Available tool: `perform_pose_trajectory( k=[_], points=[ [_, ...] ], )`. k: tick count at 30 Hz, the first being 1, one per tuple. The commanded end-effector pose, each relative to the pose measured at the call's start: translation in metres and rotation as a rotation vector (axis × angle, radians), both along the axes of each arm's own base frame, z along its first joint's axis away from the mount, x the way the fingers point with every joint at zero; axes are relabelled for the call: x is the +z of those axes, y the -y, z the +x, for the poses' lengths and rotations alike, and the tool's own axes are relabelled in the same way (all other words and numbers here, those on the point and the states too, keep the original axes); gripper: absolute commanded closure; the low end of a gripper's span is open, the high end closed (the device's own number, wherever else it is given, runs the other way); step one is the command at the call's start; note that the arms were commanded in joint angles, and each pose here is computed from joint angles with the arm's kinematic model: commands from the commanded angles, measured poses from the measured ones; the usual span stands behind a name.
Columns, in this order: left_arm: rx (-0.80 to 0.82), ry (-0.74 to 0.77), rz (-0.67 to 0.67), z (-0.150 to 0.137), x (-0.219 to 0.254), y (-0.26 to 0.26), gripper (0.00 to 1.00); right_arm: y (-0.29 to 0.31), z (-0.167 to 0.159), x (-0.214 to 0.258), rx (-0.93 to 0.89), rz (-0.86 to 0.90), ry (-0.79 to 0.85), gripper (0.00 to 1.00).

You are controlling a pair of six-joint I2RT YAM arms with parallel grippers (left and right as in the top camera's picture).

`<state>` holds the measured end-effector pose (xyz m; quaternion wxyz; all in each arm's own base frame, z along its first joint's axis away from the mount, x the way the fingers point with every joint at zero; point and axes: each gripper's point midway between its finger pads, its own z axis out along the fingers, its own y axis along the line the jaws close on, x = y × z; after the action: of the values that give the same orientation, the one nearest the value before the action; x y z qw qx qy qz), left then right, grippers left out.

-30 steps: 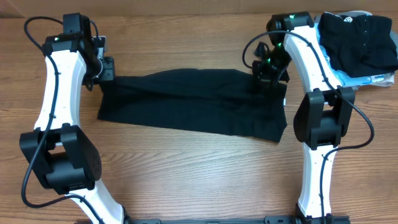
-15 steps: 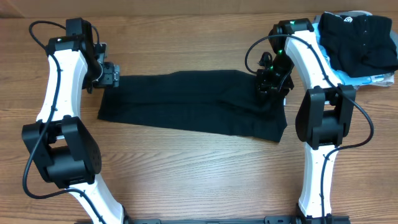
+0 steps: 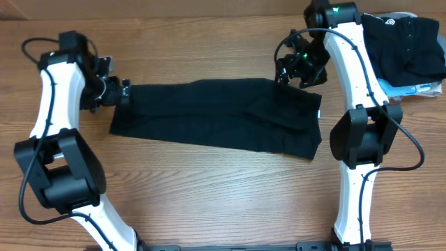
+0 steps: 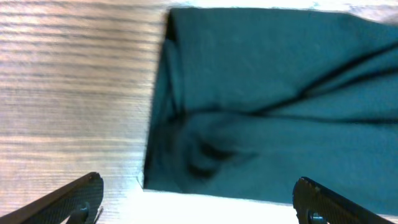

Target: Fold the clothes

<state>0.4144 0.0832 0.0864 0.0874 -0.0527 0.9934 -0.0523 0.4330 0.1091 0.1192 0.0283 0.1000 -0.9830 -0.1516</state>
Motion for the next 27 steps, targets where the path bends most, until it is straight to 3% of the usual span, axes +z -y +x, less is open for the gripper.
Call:
perform_pose_trajectory(
  k=[1,9,23,27],
  points=[
    [-0.061,0.026,-0.07,0.001,-0.019,0.002,0.0,-0.018,0.002,0.023,0.063,0.042,0.078,0.16],
    [-0.201,0.079,-0.036,0.002,-0.045,0.002,0.05,-0.023,0.004,0.023,0.065,0.045,0.089,0.18],
    [-0.204,0.135,-0.008,-0.001,-0.086,0.001,0.12,-0.024,0.01,0.023,0.066,0.048,0.112,0.2],
    [-0.198,0.141,-0.013,-0.002,-0.09,0.002,0.21,-0.024,0.01,0.023,0.067,0.048,0.115,0.2]
  ],
)
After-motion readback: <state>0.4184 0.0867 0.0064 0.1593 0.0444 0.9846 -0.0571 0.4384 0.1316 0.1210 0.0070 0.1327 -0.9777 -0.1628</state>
